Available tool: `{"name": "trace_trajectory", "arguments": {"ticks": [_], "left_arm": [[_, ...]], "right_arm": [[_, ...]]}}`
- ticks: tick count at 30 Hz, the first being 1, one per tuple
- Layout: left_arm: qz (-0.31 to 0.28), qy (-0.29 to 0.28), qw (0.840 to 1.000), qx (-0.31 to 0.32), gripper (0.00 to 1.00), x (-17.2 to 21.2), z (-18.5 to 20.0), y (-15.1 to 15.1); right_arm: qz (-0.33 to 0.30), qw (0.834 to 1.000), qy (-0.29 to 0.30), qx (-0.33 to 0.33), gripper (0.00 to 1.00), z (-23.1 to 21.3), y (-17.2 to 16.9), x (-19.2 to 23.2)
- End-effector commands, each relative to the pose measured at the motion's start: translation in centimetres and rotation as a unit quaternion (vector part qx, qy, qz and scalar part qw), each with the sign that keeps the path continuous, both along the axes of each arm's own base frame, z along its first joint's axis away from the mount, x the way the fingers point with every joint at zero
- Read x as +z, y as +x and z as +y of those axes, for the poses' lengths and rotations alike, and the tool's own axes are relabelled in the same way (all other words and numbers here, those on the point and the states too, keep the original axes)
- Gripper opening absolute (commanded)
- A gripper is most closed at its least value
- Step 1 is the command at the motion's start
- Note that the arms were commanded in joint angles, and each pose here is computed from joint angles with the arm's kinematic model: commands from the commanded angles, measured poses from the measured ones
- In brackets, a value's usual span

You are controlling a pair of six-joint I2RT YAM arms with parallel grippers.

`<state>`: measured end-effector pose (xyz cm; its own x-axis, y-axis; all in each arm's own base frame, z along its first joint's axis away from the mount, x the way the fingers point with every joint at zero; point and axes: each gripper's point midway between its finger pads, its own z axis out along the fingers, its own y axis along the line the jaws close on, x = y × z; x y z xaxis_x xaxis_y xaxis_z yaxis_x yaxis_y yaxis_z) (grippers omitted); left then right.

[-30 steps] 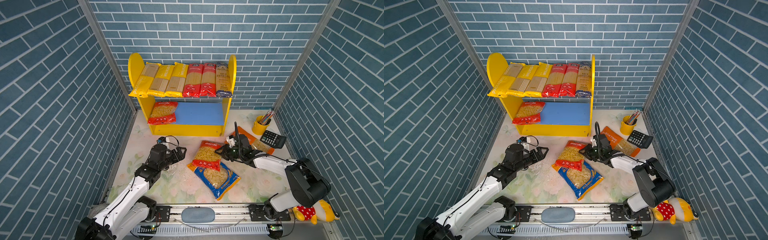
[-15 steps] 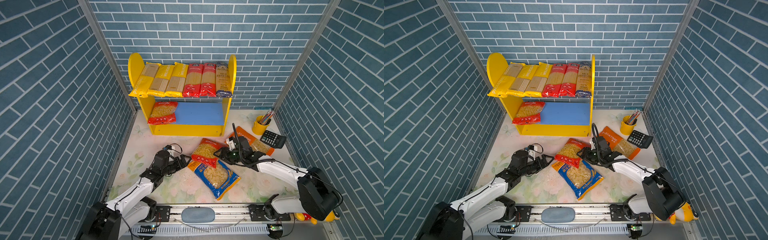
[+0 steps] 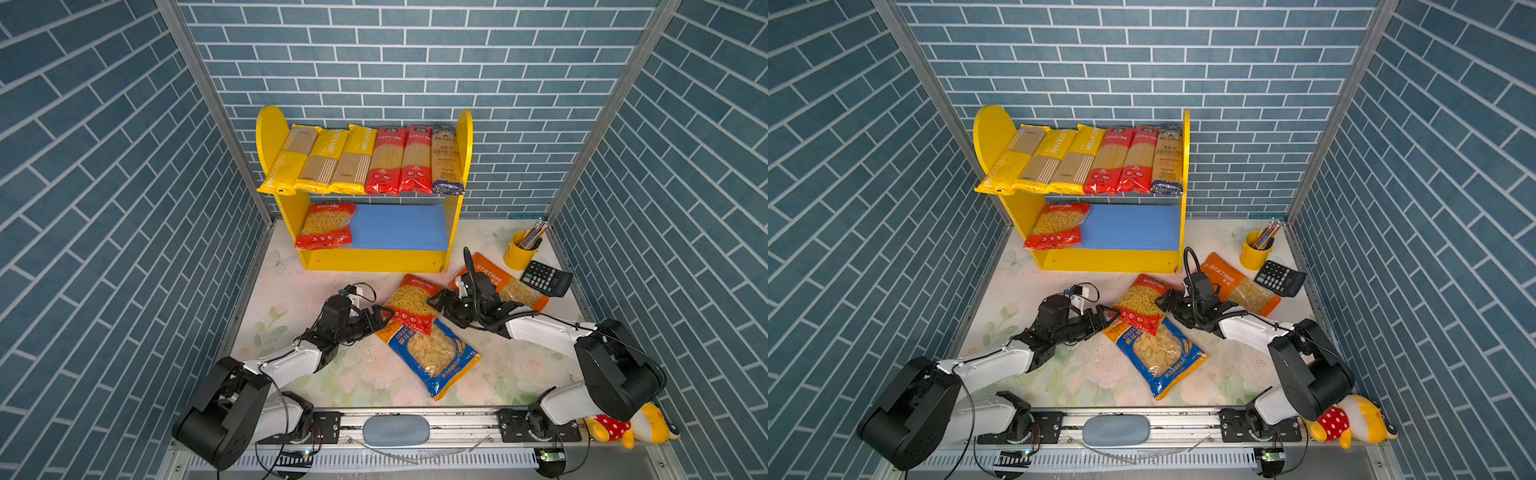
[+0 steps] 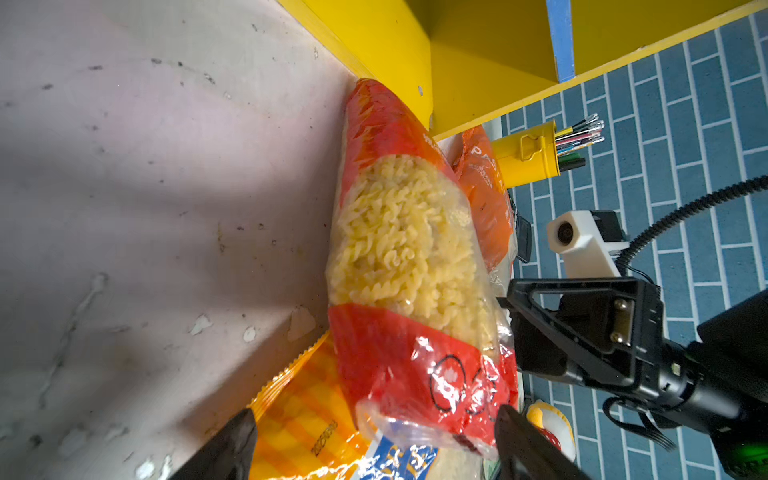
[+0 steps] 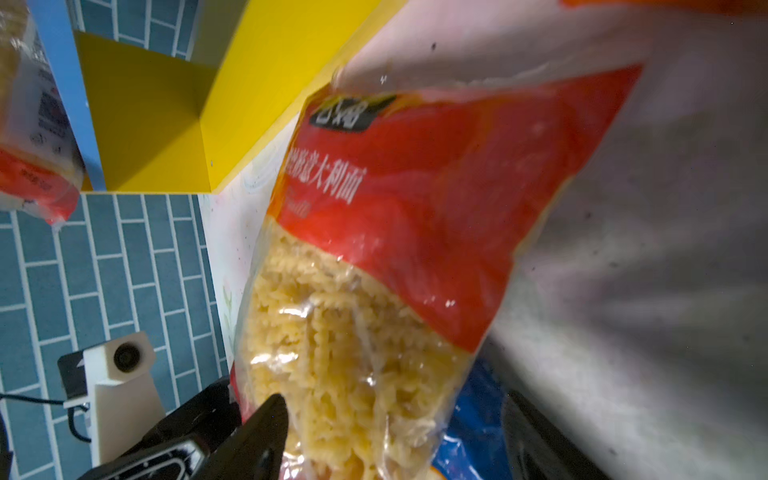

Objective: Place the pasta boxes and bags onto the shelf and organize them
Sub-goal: 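Grasp the second red fusilli bag with both grippers and lift it, then carry the bag onto the lower shelf beside the first red bag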

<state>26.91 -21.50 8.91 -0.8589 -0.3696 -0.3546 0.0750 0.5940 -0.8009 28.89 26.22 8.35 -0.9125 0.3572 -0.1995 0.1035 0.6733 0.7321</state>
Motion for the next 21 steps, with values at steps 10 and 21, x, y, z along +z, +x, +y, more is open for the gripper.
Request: {"name": "trace_trajectory", "arguments": {"ticks": [10,21], "left_arm": [[-0.02,-0.024,0.999,-0.042,0.56,1.1,-2.8,2.0],[-0.063,-0.047,0.995,-0.066,0.1,2.3,-3.3,0.7]], "right_arm": [[-0.027,0.998,0.037,-0.033,0.6,2.0,3.2,-1.5],[-0.166,0.984,0.061,0.021,0.13,3.3,2.6,4.0]]}}
